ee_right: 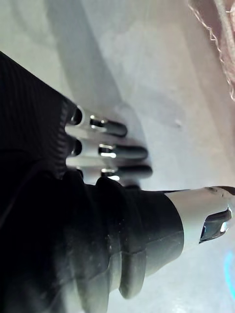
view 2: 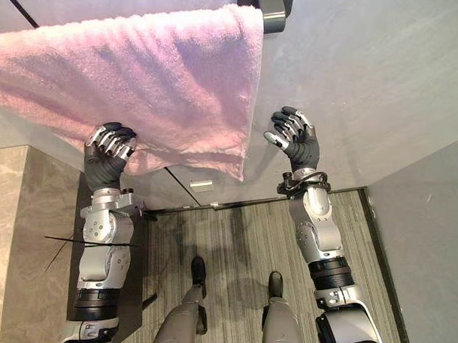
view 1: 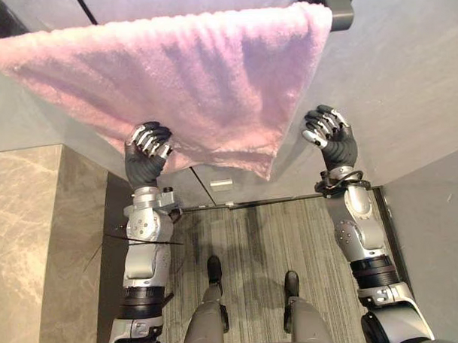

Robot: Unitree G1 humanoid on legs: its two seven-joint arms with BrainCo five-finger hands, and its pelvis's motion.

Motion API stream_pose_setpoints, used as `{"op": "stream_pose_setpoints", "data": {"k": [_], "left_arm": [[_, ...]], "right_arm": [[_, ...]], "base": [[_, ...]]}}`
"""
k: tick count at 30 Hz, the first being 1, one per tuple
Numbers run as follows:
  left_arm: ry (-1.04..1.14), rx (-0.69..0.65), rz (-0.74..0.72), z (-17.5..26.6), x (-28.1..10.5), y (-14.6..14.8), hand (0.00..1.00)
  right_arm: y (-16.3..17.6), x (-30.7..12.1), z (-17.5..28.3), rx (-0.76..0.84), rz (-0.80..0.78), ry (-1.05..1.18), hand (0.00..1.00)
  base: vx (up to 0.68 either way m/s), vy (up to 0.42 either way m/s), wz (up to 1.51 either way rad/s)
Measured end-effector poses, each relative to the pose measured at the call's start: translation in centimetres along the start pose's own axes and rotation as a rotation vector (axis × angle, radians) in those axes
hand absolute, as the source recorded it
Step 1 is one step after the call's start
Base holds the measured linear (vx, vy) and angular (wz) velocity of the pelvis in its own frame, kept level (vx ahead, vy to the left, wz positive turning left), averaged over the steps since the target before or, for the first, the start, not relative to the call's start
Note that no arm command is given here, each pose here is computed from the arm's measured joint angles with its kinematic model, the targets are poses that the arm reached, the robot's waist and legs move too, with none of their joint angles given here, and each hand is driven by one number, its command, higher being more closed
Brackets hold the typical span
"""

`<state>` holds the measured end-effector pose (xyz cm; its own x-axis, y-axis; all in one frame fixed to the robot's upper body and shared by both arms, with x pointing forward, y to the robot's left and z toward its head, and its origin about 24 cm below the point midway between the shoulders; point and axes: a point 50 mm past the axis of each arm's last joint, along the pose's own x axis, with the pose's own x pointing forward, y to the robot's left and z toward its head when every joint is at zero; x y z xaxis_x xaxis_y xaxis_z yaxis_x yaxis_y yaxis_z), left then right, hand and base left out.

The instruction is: Organize washtable

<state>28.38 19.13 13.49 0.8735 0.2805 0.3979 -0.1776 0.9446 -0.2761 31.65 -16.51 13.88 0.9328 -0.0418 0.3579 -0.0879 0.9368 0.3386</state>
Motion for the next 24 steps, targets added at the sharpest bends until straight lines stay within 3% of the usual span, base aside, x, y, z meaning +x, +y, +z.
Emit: {"op": "stream_pose_setpoints", "data": {"k": [7,14,20,24], "left_arm": [[0.080,-0.008,0.129,-1.7,-2.4,2.1,0.00],[0.224,0.041,0.158,-3.9,-6.3,4.0,0.00],[0.489,0.124,0.187,-8.0,-11.0,6.2,0.00],[0.817,0.223,0.230,-12.7,-16.8,8.4,0.00]], "right_arm": [[-0.2,-3.2,-1.6,0.030,-0.038,0.049,0.00],[-2.7,-9.0,-5.9,-0.061,-0.125,0.298,0.00],[-6.8,-16.0,-10.7,-0.185,-0.294,0.629,0.00],[-9.6,-23.2,-14.4,-0.271,-0.426,0.973,0.00]], "base": [[0.00,-0.003,-0.01],[0.02,-0.006,0.01],[0.05,-0.008,0.02],[0.04,0.003,0.01]]}}
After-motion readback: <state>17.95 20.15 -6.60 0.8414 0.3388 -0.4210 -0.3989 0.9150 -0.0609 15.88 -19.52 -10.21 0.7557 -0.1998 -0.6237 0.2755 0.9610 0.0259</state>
